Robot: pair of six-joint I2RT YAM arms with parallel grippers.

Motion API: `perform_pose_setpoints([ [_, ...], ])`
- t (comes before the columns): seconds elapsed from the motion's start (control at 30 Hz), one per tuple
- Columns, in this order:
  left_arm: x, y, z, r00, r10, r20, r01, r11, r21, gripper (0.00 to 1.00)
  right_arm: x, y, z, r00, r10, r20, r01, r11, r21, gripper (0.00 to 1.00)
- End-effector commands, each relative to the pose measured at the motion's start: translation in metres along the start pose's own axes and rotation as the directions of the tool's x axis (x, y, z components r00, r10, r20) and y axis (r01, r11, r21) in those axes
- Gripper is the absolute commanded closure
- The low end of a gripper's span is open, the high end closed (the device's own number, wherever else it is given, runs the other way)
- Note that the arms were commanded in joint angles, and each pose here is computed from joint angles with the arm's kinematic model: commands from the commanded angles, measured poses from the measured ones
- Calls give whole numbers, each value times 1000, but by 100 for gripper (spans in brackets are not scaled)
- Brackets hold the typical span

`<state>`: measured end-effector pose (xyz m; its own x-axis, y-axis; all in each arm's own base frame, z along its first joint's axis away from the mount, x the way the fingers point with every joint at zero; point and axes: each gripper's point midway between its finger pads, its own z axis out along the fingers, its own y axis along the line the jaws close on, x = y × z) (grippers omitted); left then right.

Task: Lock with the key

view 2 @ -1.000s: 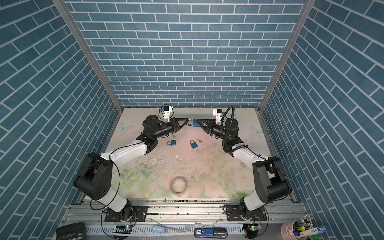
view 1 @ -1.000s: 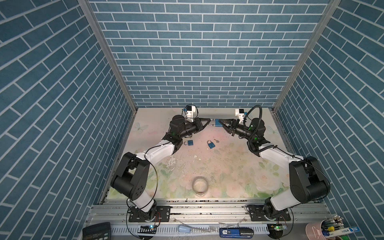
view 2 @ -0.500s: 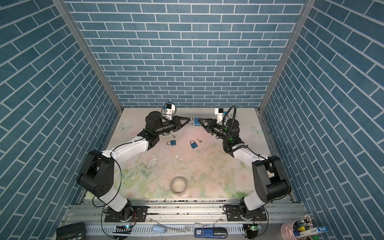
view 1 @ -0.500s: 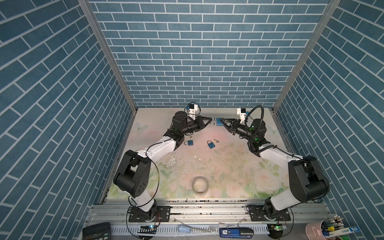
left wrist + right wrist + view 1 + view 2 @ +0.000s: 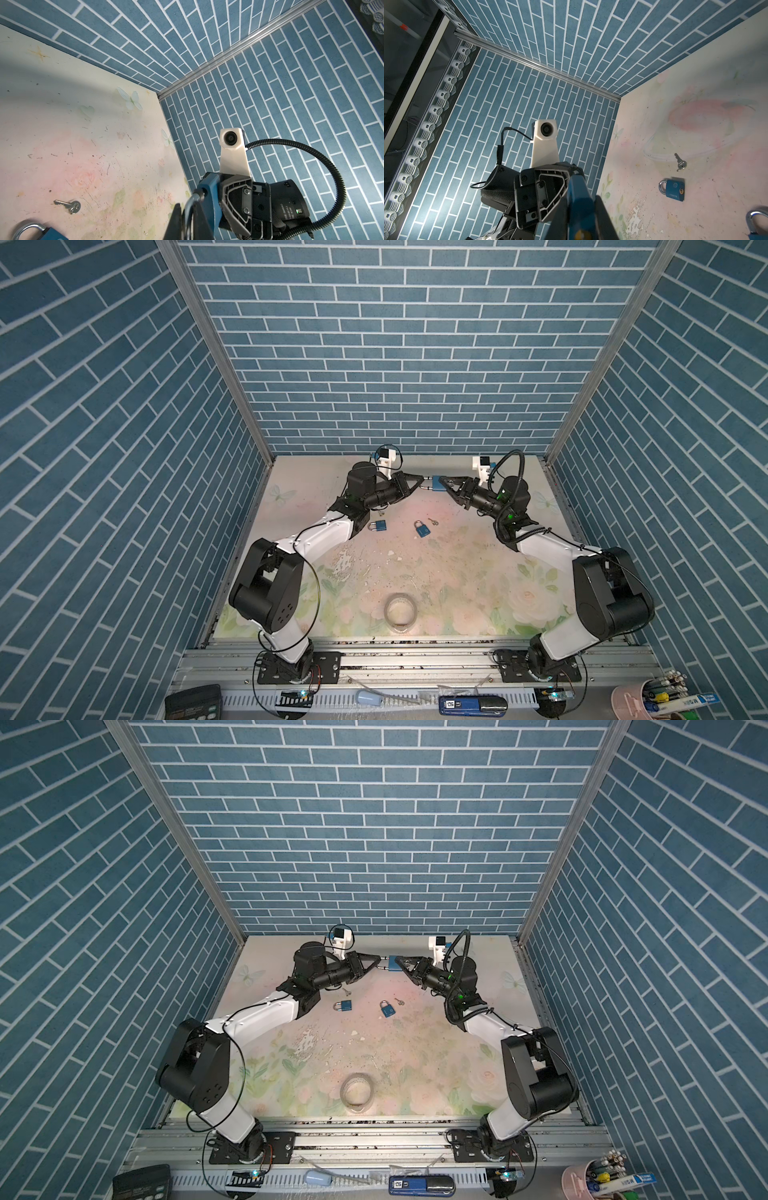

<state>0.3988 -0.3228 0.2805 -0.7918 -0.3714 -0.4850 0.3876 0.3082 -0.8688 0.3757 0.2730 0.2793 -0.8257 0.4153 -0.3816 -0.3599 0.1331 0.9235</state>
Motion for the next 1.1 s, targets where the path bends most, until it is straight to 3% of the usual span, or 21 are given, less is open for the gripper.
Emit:
perform_pose_setpoints([
  [0.0, 62, -101, 6, 964, 162, -209, -92, 946, 309, 100, 27, -8, 23, 993, -71, -89, 73, 997, 19, 100],
  [0.6, 71, -125, 13, 959, 187, -212, -95, 920, 379, 100, 51, -23, 42, 984, -49, -172, 56, 998, 35, 100],
  [1.07, 83, -136, 24, 946, 202, -252, -92, 916, 390, 100, 91, -5, 59, 952, -90, -293, 76, 995, -58, 100],
])
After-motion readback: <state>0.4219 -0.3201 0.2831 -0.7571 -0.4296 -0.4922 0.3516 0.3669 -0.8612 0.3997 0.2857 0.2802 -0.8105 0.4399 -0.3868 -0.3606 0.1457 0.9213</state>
